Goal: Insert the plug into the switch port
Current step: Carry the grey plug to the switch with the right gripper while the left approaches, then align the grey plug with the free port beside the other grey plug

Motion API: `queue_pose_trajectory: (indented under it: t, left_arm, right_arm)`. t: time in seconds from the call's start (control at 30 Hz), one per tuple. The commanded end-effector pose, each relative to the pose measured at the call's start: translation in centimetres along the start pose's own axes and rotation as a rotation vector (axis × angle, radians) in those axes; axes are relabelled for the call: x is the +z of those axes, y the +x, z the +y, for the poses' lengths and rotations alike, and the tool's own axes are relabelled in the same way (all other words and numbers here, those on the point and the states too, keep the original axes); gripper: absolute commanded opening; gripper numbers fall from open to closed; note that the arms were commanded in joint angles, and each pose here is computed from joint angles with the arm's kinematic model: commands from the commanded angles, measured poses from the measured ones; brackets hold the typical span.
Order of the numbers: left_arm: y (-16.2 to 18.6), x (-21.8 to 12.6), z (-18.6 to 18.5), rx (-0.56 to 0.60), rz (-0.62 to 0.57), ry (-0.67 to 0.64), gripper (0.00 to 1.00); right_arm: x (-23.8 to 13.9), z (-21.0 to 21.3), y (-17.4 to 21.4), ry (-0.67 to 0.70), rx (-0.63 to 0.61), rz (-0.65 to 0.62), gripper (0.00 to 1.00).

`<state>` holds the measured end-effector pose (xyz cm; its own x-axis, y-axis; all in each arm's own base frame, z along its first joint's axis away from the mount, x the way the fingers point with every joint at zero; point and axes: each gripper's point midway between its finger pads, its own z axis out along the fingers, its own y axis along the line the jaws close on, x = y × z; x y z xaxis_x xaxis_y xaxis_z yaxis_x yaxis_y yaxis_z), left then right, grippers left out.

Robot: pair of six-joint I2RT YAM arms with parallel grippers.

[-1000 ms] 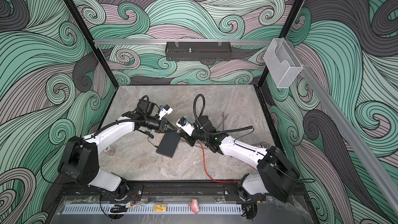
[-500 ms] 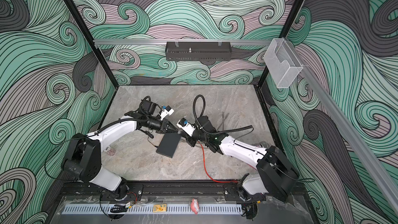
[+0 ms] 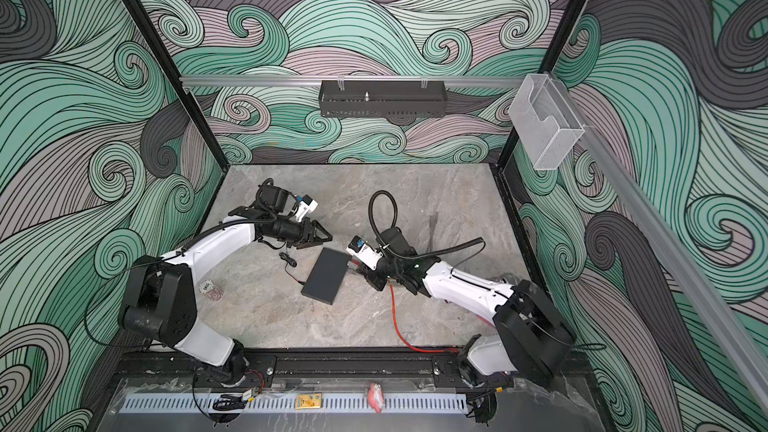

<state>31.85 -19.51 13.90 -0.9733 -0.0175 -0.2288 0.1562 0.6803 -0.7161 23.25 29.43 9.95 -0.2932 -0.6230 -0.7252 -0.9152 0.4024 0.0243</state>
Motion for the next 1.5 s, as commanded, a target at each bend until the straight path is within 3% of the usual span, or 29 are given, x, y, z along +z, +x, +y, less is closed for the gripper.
queue_pose_trajectory:
  t: [0.0,0.1,0.23,0.63,1.47]
  left_arm:
    - [1.2,-0.8,4.5,-0.11,0.044,-0.189,0.54]
    - [2.2,-0.8,6.3,-0.116,0.086,-0.267,0.55]
    - [3.6,0.2,7.6,-0.146,0.158,-0.278,0.56]
    - [4.6,2.3,9.5,-0.206,0.253,-0.278,0.56]
    - [5.1,5.1,9.2,-0.226,0.301,-0.221,0.54]
  right_arm:
    - [0.5,0.3,1.6,-0.002,-0.002,0.097,0.0]
    - [1.5,0.8,2.7,-0.004,-0.013,0.16,0.0]
    - [2.9,1.4,4.2,-0.012,-0.019,0.225,0.0]
    - [5.4,1.8,4.3,-0.044,0.022,0.19,0.0]
    - [7.1,1.7,2.1,-0.056,0.019,0.138,0.0]
